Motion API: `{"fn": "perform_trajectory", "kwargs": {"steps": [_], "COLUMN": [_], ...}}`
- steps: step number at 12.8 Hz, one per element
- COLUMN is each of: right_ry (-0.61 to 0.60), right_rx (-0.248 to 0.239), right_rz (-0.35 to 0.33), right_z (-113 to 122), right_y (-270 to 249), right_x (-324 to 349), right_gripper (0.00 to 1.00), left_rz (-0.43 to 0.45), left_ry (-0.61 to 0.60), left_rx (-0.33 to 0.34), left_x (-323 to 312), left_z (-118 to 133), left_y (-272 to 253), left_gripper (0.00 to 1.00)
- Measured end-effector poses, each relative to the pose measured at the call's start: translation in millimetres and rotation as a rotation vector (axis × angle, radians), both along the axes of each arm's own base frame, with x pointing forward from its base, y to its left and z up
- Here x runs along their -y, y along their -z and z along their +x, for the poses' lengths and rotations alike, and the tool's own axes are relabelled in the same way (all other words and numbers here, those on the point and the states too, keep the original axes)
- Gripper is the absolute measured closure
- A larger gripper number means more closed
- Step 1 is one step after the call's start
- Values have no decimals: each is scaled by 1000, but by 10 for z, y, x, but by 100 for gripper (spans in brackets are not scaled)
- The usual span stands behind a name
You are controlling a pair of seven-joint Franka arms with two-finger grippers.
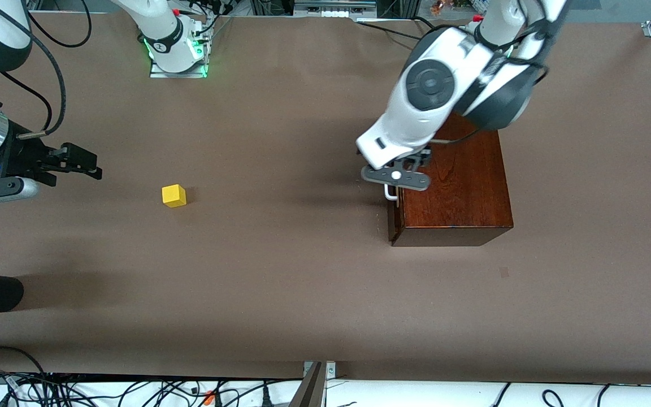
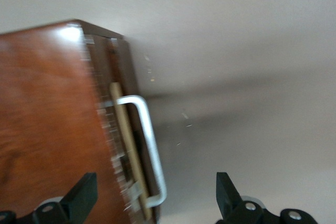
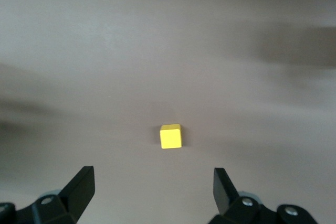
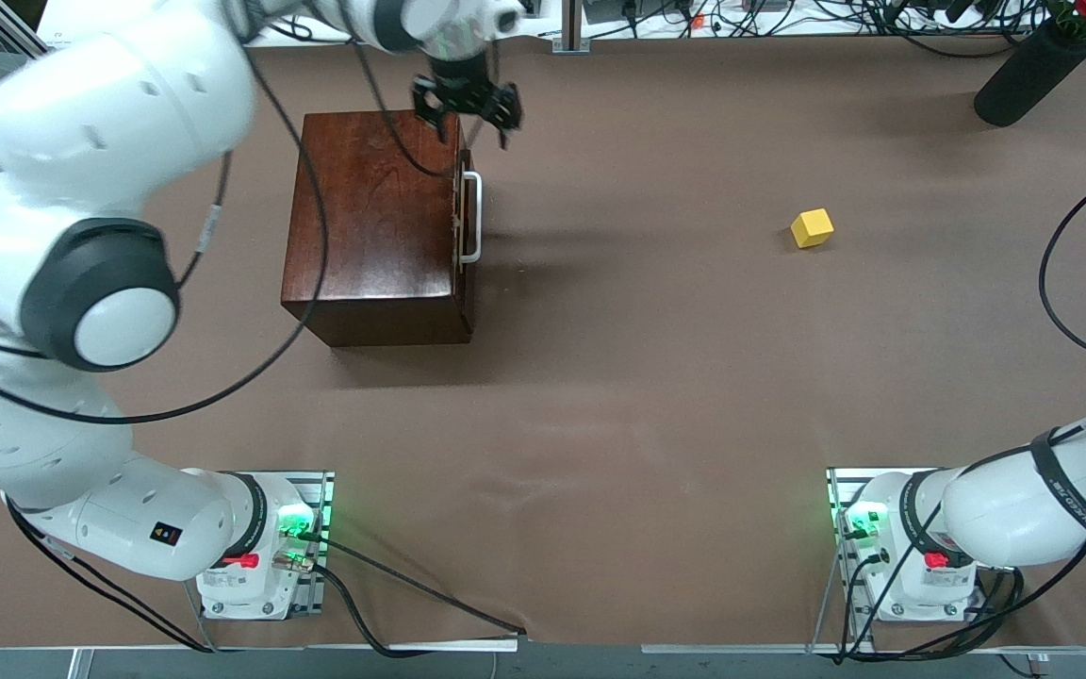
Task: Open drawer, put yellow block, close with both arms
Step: 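Reach the left gripper to the drawer handle while the right gripper approaches the cube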
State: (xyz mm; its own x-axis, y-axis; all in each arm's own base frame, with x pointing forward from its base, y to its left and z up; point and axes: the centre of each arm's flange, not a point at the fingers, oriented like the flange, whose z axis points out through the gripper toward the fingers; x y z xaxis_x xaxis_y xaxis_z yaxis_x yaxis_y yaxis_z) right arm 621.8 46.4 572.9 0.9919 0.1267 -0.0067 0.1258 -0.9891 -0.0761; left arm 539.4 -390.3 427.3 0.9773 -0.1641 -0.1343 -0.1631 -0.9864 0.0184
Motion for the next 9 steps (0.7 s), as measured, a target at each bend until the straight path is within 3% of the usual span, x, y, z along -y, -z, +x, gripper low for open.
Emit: {"fn": "perform_trajectory", "kwargs": {"steps": [5, 9], "right_ry": [-14, -22], "right_rx": [0, 5], "right_rz": [-26, -46], "right_z": [-3, 24], "right_y": [7, 45], "right_x": [-46, -74], "right_gripper": [0, 0], "left_rz": [162, 256], "left_ry": [-45, -10], "left_rx": [50, 72], "left_x": [514, 504], "left_z": [-301, -353], "left_y": [561, 894], "left_gripper": [0, 0]}}
